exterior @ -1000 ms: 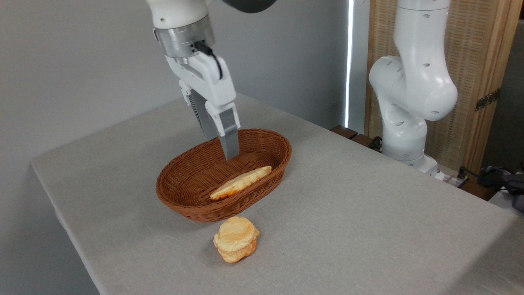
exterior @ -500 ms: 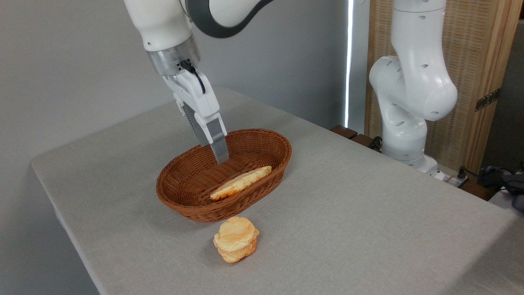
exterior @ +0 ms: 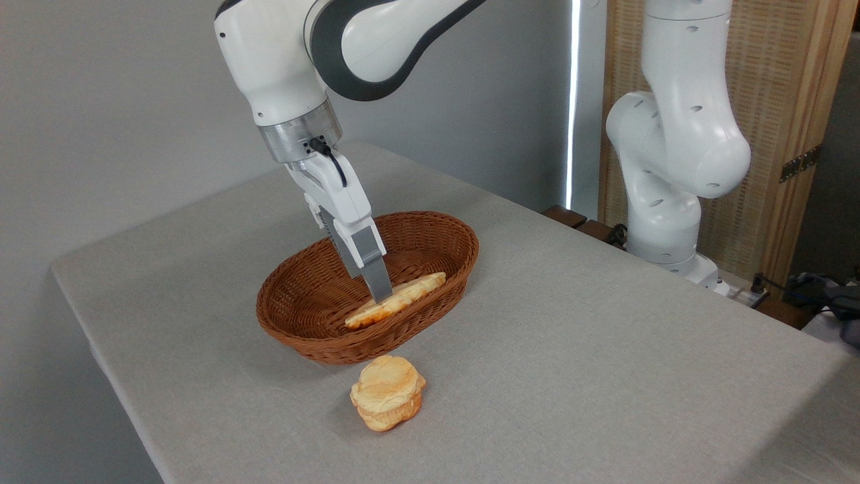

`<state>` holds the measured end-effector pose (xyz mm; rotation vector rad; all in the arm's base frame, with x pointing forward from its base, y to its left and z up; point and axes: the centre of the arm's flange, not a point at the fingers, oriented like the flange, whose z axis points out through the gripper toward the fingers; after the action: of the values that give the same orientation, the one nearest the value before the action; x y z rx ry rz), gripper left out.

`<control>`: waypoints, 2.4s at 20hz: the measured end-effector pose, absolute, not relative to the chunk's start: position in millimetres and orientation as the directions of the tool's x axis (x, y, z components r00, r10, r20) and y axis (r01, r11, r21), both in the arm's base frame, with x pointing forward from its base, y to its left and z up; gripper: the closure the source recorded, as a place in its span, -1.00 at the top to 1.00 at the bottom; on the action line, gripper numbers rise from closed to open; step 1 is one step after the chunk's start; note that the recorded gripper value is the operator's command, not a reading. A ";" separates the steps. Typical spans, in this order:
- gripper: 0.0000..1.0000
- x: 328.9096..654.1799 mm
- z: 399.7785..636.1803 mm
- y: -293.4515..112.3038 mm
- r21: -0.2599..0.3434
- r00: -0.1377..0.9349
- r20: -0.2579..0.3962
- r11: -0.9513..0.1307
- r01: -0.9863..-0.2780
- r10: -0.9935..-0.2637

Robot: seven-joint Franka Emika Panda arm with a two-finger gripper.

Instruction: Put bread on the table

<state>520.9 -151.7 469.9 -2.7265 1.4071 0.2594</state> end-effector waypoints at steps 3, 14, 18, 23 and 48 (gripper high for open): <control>0.98 519.6 465.6 -150.2 0.016 0.563 -0.194 -0.576 -0.817 -0.804; 0.97 517.1 439.0 -168.7 0.031 0.552 -0.234 -0.573 -0.819 -0.801; 0.97 520.3 424.1 -180.4 0.002 0.570 -0.247 -0.589 -0.808 -0.784; 0.69 518.0 406.3 -199.9 -0.027 0.560 -0.282 -0.577 -0.816 -0.779; -0.72 521.3 424.2 -204.7 -0.057 0.563 -0.256 -0.569 -0.821 -0.786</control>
<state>521.3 -204.7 424.2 -2.6232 1.3612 0.3025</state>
